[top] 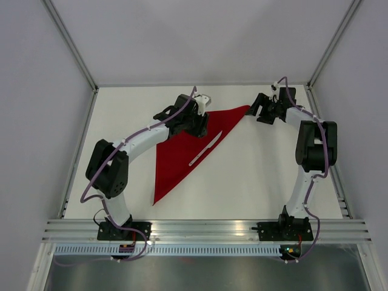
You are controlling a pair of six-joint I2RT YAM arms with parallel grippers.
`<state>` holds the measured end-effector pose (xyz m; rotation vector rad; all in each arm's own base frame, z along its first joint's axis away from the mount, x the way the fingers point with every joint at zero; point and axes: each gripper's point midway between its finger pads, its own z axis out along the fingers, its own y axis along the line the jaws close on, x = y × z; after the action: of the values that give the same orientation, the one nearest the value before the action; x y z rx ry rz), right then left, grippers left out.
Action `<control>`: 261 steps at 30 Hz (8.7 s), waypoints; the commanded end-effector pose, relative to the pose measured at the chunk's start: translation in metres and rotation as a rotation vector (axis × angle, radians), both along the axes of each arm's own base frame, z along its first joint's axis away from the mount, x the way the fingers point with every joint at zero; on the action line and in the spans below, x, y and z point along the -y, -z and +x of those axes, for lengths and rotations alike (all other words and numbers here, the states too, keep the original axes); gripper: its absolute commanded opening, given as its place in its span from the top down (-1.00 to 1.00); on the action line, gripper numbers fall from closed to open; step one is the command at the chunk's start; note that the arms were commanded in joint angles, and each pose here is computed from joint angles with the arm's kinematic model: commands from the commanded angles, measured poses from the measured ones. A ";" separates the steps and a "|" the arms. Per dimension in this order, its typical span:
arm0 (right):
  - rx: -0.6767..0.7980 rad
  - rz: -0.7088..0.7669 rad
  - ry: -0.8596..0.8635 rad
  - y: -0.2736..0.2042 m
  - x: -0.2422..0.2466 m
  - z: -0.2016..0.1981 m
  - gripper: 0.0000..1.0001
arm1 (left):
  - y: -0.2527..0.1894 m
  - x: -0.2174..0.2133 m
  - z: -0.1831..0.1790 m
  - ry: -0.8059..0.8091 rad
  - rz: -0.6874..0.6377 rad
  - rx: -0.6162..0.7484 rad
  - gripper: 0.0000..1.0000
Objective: Fold the napkin, place the utensils inside, and roll it up
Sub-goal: Place the utensil onto the napkin, then fold the napkin
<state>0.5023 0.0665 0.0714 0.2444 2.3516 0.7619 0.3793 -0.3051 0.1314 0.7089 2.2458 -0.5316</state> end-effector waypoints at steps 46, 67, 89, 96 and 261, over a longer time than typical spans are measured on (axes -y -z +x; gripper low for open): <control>0.147 0.174 0.247 0.013 -0.016 0.096 0.66 | -0.027 -0.029 -0.003 -0.132 0.003 0.070 -0.02; 0.529 -0.058 -0.237 -0.120 -0.127 0.035 0.80 | -0.098 -0.089 0.015 -0.505 -0.164 0.120 -0.04; 0.512 -0.335 -0.831 -0.041 -0.276 -0.145 0.84 | -0.185 -0.169 -0.089 -0.671 -0.351 0.212 -0.09; 0.473 -0.397 -0.941 -0.010 -0.297 -0.176 0.88 | -0.176 -0.171 -0.097 -0.666 -0.344 0.193 -0.09; 1.469 -0.685 -1.355 0.042 -0.517 -0.389 0.01 | -0.211 -0.228 -0.097 -0.889 -0.407 0.197 0.03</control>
<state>0.1176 0.5704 0.0397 -1.6511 0.9298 0.3315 0.2821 -0.0750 0.3375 -0.4792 1.9313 -0.4137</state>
